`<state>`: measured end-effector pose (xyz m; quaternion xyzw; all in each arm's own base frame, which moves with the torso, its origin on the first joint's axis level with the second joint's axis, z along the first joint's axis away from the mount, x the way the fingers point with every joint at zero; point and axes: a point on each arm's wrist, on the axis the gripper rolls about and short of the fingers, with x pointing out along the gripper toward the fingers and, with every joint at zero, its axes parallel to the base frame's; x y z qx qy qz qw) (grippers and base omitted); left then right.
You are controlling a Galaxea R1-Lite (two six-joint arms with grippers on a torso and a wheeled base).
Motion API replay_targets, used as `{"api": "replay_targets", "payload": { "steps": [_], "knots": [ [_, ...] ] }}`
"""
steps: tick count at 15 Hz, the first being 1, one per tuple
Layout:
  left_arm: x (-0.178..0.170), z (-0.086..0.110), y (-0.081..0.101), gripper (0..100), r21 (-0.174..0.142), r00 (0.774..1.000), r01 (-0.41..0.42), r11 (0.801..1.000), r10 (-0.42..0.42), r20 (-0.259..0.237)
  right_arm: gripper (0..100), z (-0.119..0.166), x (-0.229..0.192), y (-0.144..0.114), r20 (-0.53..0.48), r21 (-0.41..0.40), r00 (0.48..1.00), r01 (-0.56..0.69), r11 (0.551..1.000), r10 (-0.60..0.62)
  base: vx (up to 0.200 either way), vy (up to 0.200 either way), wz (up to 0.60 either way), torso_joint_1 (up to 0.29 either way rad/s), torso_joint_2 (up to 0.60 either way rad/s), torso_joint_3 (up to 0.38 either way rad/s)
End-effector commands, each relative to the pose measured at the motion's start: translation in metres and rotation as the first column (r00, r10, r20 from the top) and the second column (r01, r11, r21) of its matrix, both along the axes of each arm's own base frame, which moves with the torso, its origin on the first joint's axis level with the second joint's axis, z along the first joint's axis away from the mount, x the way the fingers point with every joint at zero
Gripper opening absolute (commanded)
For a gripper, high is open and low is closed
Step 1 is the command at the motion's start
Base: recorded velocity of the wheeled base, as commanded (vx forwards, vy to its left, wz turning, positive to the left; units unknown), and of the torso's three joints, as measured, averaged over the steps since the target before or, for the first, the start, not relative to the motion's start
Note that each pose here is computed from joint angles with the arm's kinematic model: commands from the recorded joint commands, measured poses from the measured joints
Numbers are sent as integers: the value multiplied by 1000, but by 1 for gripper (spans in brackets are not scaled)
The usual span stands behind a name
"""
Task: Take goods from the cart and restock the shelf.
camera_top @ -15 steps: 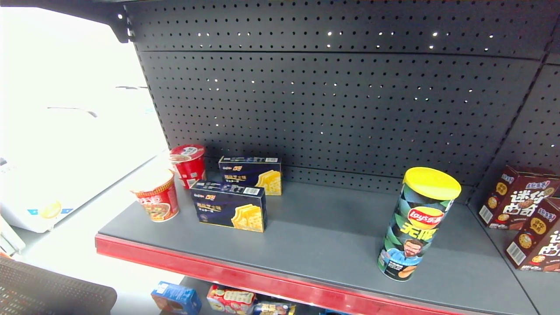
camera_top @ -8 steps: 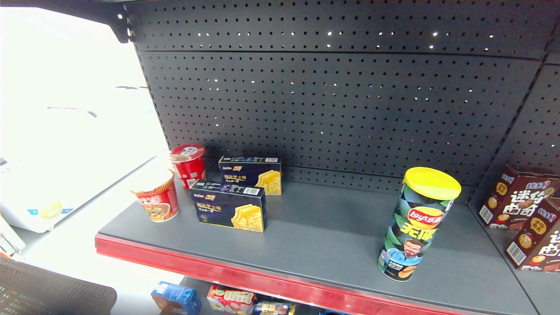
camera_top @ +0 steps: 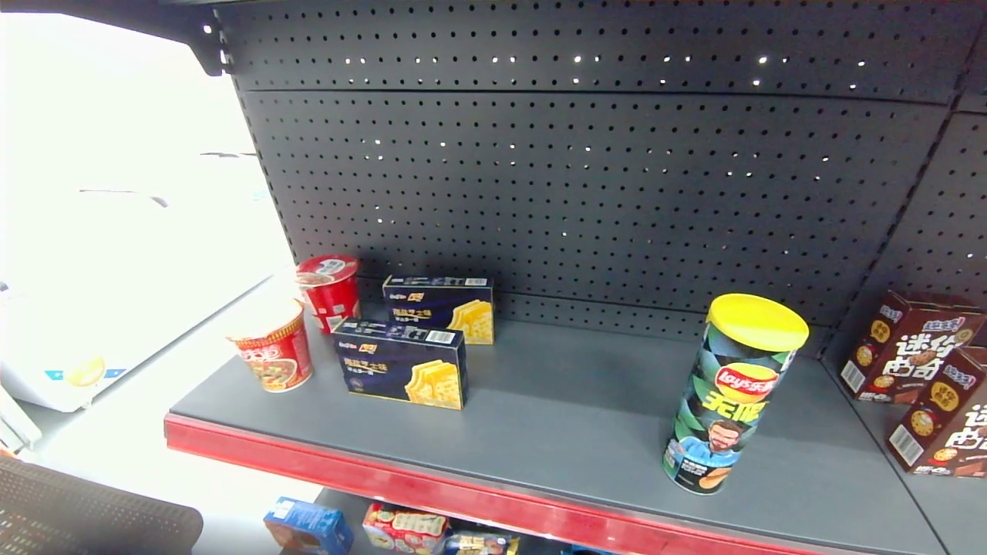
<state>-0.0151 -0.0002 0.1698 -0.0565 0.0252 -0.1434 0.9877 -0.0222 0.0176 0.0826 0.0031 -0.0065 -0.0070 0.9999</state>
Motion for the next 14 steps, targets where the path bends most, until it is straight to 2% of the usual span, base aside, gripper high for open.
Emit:
{"api": "replay_targets", "payload": {
  "steps": [1, 5, 9, 14],
  "knots": [
    [-1, 0, 0, 0, 0, 1000, 4, 1000, -4, 7, 100, 0, 0, 0, 0, 2, 1000, -11, 1000, 11, 0, 0, 0, 0, 0, 0],
    [0, 15, 0, 0, 0, 999, 27, 1000, -27, 30, 100, 0, 0, 2, -1, -9, 997, -83, 997, 83, 0, 0, 0, 0, 0, 0],
    [3, 26, 0, 0, 0, 998, 50, 999, -50, 35, 100, 0, 0, 3, -3, -26, 990, -139, 990, 139, 0, 0, -600, -2, 1, 1],
    [7, 36, -1, 0, 2, 995, 96, 995, -96, 36, 100, 0, 0, 3, -4, -24, 990, -144, 989, 144, 0, 0, 0, 0, 0, 0]
  ]
}}
